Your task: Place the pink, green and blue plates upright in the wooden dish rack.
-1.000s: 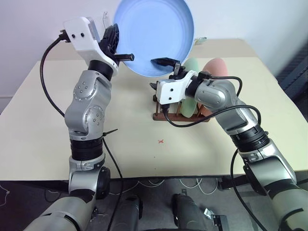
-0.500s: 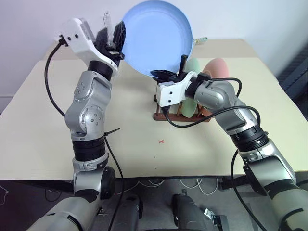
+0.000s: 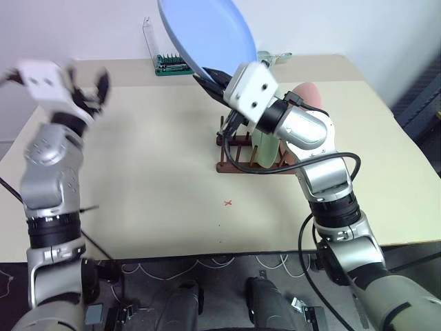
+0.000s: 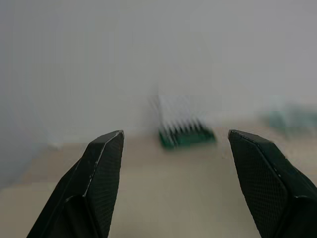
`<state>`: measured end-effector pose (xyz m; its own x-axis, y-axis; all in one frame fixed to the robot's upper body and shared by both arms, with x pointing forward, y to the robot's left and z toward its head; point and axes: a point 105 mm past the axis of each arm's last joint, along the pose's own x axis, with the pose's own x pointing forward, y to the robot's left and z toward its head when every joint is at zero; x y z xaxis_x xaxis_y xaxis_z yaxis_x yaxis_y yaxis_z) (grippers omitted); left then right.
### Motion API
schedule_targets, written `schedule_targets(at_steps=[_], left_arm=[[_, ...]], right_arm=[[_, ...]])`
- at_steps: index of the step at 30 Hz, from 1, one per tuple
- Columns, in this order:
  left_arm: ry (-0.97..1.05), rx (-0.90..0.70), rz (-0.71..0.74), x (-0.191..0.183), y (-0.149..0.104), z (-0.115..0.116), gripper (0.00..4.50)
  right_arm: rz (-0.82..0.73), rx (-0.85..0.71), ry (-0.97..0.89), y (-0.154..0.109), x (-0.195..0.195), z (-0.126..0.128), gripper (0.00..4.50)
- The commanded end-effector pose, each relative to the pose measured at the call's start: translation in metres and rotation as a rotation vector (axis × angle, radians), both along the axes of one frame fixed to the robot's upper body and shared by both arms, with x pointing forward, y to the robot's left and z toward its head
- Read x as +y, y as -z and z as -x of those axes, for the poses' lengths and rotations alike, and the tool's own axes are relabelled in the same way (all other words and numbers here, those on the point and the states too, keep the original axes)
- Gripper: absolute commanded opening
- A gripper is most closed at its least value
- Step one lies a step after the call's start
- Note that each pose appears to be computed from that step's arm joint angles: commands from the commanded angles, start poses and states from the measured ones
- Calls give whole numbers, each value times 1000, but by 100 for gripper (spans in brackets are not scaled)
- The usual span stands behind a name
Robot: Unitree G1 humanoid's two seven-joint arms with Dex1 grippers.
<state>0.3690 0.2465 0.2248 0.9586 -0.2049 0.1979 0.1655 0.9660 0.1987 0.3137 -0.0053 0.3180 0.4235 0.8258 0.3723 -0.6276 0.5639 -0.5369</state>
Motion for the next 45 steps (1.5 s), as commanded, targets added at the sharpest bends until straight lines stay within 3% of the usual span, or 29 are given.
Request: schedule_targets(at_steps=[1,6,15,21,35,45], left_arm=[[169,10,-88,-22,9,17,342],[435,135,-96,-63,49,48,342],[488,153,-93,-74,56,51,342],[496,151,-95,-76,55,50,342],[501,150,-90,-82,58,50,342],[507,148,-91,-83,58,50,342]], right_arm=[[-186,181,-120,-13,-4,17,0],[-400,510,-152,4,-6,13,0],[-541,737,-42,24,-20,-10,0],[-569,802,14,34,-23,-18,0],[-624,751,-20,13,-25,-17,0],[-719,849,-17,15,-21,-14,0]])
